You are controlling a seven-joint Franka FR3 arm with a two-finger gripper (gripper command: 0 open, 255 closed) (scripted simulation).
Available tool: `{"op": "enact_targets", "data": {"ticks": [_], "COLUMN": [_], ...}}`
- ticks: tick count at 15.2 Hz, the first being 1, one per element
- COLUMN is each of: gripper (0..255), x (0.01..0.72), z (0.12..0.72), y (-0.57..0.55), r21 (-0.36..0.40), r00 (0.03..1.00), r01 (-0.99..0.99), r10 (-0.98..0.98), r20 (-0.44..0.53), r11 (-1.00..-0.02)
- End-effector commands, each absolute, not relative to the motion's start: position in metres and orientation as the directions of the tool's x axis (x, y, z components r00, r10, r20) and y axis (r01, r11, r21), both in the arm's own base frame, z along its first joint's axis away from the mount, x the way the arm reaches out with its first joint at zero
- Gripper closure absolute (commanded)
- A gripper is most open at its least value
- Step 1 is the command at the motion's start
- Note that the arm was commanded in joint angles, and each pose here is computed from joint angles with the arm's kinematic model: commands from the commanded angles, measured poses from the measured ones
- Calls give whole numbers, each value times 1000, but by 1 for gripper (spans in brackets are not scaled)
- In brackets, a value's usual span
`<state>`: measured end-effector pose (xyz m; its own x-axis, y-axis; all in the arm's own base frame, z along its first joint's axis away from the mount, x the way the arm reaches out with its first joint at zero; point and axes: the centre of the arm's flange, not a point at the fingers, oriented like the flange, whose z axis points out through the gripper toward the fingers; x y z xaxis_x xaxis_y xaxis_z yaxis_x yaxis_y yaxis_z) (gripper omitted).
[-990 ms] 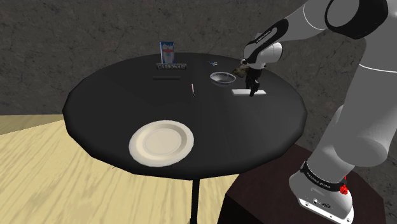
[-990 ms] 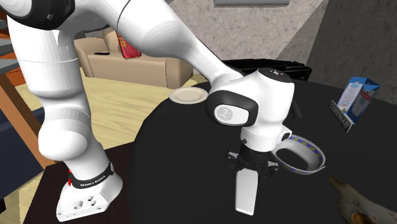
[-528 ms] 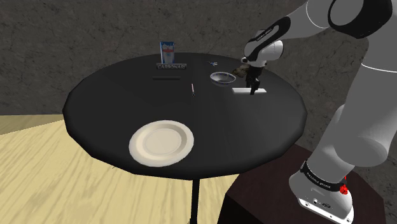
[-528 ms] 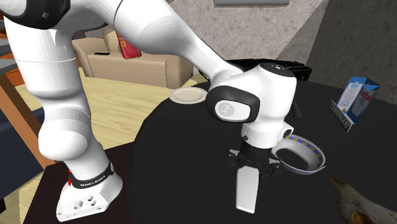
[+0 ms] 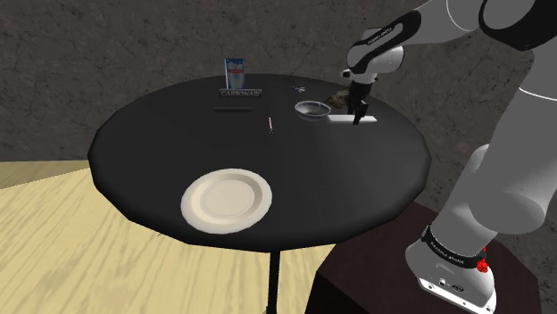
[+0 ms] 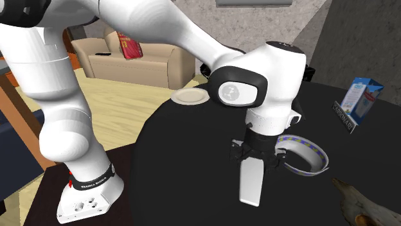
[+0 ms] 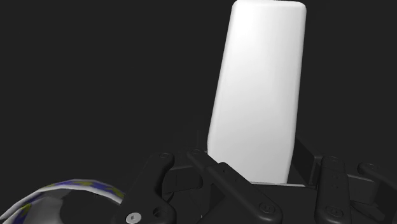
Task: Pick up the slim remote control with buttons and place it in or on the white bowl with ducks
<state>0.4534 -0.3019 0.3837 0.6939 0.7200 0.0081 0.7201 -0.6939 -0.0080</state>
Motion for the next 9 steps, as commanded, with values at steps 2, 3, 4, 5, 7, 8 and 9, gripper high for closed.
{"op": "enact_targets", "data": {"ticks": [2,3,4,5,7,8,9], "gripper": [255,255,255,255,255,255,255], "x": [454,454,454,454,454,454,454], "z": [400,406,411,416,427,432,437], "y": [-303,-303,-303,-303,-303,-303,-303], "r21": [-8,-8,-8,-8,-8,-8,-8], "r00": [694,694,694,694,694,694,694], "r01": [720,720,720,720,720,720,720], "r10": [720,720,720,720,720,720,720], "r20": [8,8,8,8,8,8,8], "r11": [-694,-694,-694,-694,-694,-694,-694]}}
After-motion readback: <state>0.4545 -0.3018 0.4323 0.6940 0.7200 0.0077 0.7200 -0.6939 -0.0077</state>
